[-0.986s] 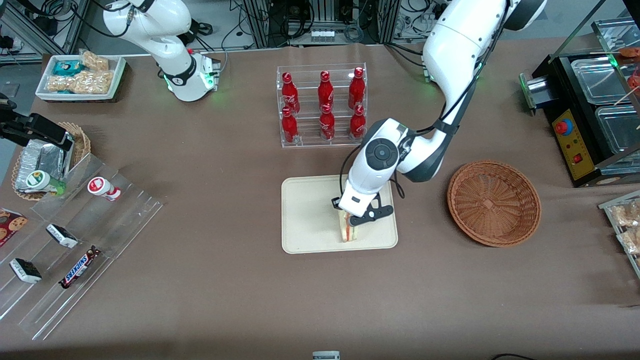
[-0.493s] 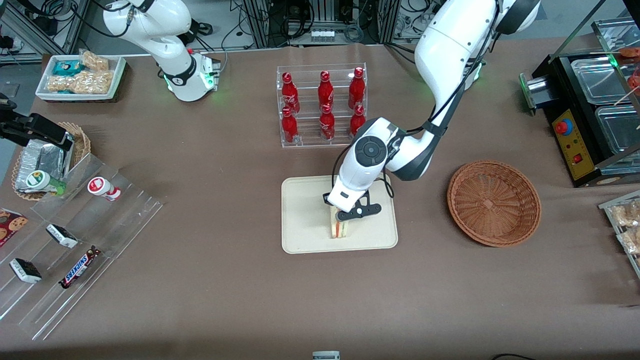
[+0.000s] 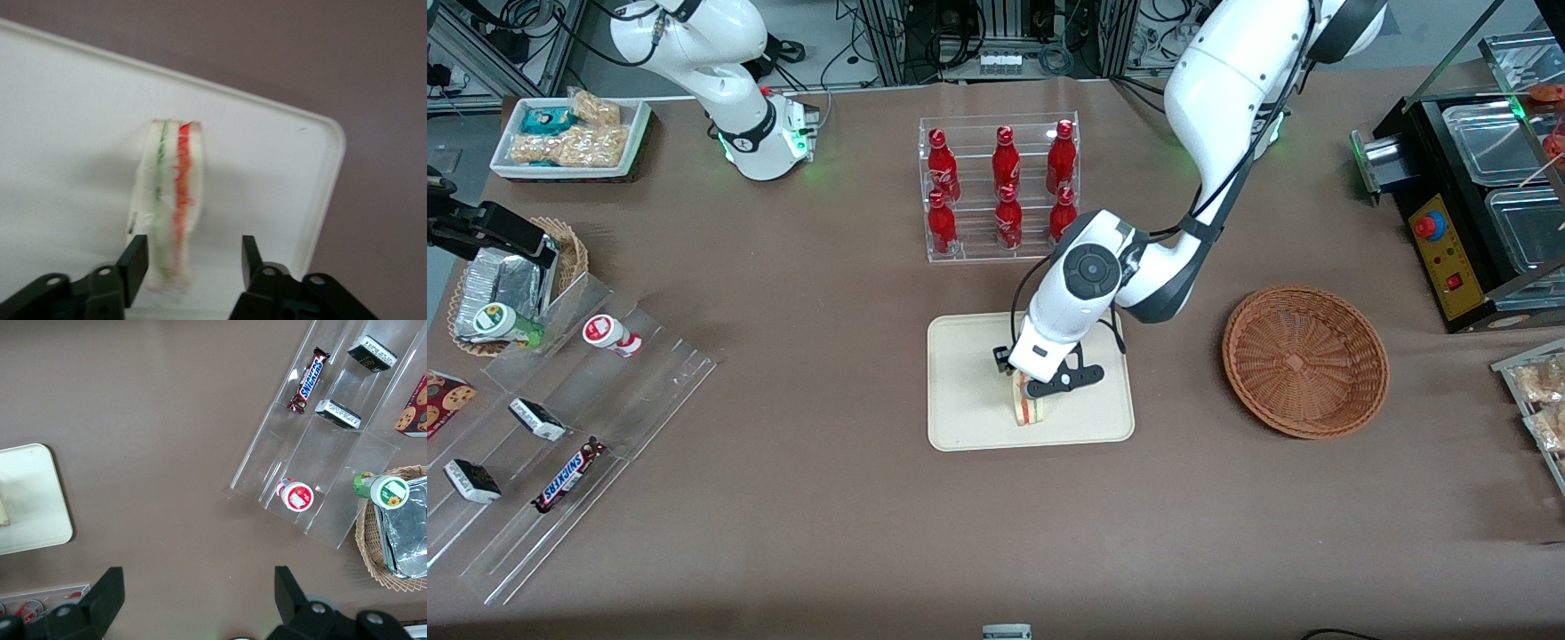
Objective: Place sandwich from basket to tray
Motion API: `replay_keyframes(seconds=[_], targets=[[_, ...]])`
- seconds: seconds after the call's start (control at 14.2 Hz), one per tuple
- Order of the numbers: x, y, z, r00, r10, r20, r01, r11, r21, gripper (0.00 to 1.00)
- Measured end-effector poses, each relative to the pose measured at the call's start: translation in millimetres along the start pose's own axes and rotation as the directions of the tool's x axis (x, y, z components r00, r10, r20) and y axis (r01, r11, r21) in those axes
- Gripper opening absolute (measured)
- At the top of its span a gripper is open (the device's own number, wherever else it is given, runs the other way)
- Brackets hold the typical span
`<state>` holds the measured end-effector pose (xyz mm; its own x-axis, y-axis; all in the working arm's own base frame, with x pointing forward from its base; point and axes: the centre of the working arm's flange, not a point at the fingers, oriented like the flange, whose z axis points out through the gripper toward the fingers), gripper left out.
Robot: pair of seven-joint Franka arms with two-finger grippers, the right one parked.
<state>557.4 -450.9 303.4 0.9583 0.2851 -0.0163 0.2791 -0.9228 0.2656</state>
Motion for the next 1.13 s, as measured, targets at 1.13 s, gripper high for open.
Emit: replay_keyframes(seconds=[1.13], targets=[[106.7, -152.9, -199.1, 0.998, 0.054, -0.037, -0.04, 0.951, 0.307, 1.0]])
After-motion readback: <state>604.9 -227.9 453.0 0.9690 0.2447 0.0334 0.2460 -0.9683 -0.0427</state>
